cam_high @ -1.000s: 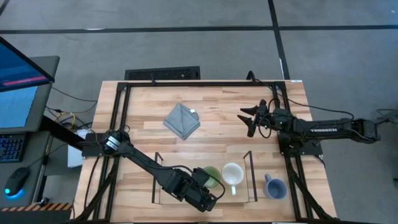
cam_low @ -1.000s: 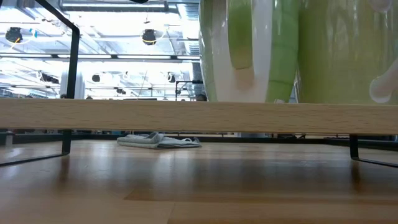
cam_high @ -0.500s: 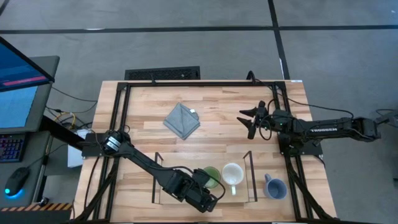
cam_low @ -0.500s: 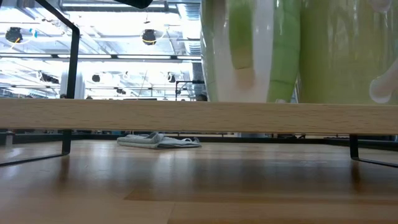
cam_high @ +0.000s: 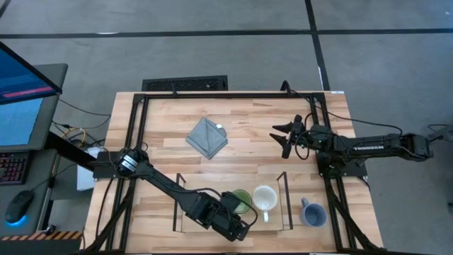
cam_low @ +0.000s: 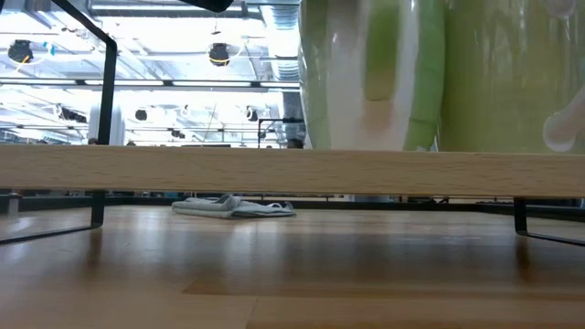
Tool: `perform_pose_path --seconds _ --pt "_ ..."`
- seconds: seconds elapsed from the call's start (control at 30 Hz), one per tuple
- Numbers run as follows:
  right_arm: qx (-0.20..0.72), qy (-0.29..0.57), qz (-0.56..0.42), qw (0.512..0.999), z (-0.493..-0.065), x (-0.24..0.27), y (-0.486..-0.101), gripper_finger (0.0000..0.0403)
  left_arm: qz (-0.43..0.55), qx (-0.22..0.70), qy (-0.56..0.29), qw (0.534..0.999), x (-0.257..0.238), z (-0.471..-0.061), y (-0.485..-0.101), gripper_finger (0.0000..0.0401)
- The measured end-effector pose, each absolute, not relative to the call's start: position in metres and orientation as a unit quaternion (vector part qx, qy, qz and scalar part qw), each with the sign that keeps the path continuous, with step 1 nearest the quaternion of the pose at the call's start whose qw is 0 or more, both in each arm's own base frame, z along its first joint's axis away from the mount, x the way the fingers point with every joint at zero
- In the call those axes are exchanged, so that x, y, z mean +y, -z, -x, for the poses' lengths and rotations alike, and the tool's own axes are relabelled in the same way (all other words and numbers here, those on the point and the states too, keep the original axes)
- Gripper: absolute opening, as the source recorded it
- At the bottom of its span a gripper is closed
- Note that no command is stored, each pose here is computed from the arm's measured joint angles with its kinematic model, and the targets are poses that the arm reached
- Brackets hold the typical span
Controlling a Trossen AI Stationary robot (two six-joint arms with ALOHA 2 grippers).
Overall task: Stack small to large cups/mugs on shelf
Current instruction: Put the green mug on the shelf
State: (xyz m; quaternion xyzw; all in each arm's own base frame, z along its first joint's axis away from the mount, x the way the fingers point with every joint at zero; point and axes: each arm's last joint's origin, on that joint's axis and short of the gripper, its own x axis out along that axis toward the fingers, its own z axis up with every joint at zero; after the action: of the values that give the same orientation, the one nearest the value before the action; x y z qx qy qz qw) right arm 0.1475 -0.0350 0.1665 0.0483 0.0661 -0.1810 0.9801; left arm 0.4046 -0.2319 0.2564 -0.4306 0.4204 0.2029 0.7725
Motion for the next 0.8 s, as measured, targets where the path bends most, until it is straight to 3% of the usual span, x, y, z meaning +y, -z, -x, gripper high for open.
perform_pose_path --seconds 0.8 --pt "0.082 0.181 -0.04 0.979 -0.147 -0.035 -0.164 0.0205 0.417 0.413 -0.19 0.787 -0.22 -0.414 -0.258 0.0076"
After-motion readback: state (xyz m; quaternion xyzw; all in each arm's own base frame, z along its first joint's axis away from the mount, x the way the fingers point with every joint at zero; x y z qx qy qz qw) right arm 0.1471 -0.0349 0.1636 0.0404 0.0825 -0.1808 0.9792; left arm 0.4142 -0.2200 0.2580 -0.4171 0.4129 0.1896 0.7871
